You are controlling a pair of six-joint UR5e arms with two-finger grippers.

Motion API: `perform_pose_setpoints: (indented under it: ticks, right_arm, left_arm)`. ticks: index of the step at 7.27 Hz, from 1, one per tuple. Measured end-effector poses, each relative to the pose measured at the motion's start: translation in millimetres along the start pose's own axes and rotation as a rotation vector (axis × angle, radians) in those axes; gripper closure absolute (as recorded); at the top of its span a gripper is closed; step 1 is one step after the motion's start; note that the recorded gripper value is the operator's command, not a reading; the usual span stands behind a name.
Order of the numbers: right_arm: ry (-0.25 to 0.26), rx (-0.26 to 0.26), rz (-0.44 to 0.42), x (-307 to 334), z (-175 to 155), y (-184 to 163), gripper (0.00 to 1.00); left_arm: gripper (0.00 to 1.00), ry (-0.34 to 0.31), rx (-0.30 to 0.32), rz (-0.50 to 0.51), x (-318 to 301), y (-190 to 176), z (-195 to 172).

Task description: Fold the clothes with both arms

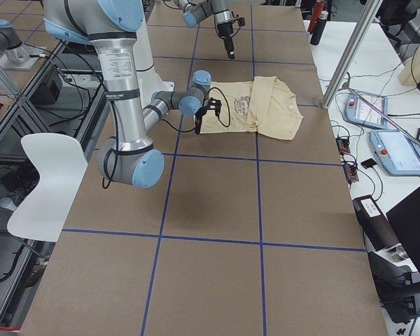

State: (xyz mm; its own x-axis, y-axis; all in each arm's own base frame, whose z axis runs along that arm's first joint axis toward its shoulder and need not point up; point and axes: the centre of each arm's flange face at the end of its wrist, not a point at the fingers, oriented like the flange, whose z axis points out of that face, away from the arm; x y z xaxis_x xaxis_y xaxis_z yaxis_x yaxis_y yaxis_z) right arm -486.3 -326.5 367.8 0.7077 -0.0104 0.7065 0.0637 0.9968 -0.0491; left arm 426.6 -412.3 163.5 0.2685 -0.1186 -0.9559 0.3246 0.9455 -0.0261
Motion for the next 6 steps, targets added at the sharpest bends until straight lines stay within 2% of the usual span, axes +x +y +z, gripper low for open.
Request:
perform_pose_setpoints:
  ticks: [2,4,6]
  right_arm:
    - [0.008,0.0,0.003,-2.1,5.1,-2.8,0.12]
    - [0.005,-0.001,0.005,-2.4,2.6,-2.8,0.39]
    - [0.007,-0.003,0.008,-0.6,1.1,-2.1,0.41]
  left_arm:
    - [0.0,-0.001,-0.004,0.001,-0.5,2.1,1.1]
    - [0.0,-0.003,-0.005,0.001,-0.9,2.4,1.8]
    - [0.0,-0.002,-0.006,0.002,-0.7,3.0,1.9]
